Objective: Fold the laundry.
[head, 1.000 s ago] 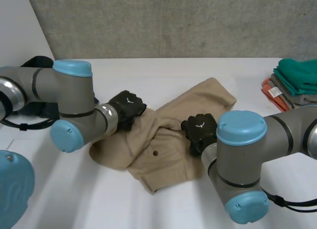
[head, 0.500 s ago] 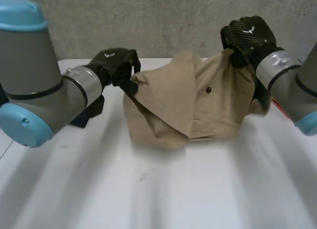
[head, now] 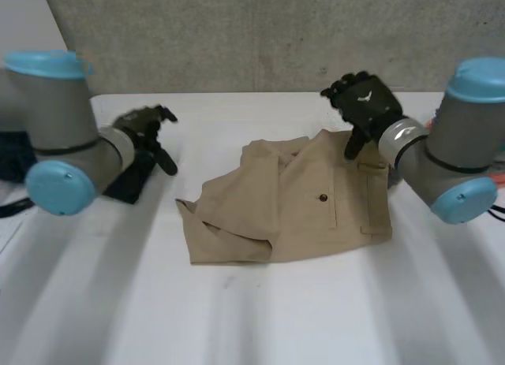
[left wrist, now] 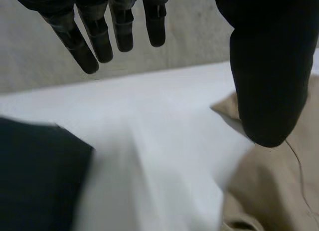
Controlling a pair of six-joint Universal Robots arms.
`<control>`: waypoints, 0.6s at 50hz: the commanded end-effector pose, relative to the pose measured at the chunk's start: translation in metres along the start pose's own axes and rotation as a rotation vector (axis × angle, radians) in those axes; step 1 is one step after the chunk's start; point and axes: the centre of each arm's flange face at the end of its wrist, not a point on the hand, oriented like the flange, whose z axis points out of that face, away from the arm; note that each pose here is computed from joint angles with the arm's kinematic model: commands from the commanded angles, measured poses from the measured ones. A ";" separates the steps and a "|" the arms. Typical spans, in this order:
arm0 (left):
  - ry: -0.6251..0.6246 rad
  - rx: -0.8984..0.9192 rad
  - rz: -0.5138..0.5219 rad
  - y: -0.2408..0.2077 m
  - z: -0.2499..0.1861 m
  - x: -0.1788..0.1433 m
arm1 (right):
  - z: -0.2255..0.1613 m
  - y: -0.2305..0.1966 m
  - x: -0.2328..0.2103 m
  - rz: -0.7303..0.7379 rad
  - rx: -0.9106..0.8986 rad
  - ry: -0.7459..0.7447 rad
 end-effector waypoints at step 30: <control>0.477 0.120 0.739 0.132 -0.118 0.192 | -0.121 0.069 -0.072 -0.066 -0.244 -0.126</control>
